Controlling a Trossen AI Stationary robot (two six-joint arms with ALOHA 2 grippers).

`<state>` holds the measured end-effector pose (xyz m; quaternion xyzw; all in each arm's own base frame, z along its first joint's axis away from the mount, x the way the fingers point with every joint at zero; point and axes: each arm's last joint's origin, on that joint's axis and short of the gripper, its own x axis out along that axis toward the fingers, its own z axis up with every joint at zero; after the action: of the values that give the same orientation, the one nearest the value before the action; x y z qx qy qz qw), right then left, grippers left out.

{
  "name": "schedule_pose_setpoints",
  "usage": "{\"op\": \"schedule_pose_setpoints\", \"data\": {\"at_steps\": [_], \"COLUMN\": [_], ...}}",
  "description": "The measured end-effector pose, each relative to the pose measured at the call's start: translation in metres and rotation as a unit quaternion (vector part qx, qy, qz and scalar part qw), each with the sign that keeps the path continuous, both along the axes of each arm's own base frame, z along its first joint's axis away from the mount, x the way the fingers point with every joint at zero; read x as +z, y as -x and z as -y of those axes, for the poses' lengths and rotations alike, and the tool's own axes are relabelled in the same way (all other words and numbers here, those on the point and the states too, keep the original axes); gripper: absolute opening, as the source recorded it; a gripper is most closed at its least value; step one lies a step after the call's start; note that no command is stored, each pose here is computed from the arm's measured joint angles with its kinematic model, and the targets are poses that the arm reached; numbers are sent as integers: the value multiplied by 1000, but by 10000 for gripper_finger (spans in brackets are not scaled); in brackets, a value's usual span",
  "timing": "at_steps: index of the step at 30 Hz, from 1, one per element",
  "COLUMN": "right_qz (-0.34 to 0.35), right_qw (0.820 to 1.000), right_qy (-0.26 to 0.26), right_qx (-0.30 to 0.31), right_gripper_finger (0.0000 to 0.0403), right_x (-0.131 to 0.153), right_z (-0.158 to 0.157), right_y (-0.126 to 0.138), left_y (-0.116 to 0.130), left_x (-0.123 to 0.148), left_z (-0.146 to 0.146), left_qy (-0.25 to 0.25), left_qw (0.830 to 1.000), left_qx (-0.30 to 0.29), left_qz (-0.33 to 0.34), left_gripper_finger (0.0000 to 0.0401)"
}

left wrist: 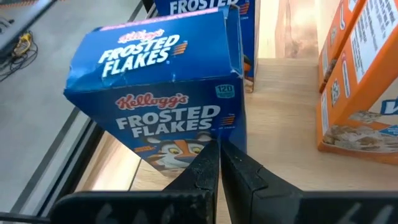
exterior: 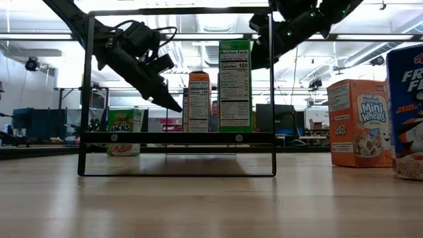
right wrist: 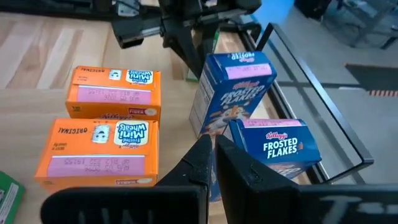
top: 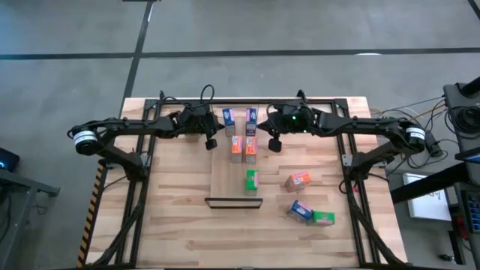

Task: Stack cereal on shelf
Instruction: Put the top blue cereal box on the shelf aligned with the other blue cereal box

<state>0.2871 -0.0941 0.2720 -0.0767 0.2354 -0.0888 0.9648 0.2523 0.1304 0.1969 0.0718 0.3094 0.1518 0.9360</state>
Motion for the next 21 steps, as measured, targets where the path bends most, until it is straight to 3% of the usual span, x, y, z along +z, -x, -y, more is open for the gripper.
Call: {"op": "schedule_pose_setpoints", "data": {"at_steps": [21], "right_qz": [17], "right_qw": [1000], "right_qy": [5], "right_qx": [2], "right_gripper_finger": [12], "right_x": [-17], "right_z": [-2], "right_y": [5], "left_y": [-3], "left_x": [5], "left_z": [-5], "left_qy": [-54], "left_qw": [998], "left_qx": [12], "left_qz": [20], "left_gripper_finger": [0]}}
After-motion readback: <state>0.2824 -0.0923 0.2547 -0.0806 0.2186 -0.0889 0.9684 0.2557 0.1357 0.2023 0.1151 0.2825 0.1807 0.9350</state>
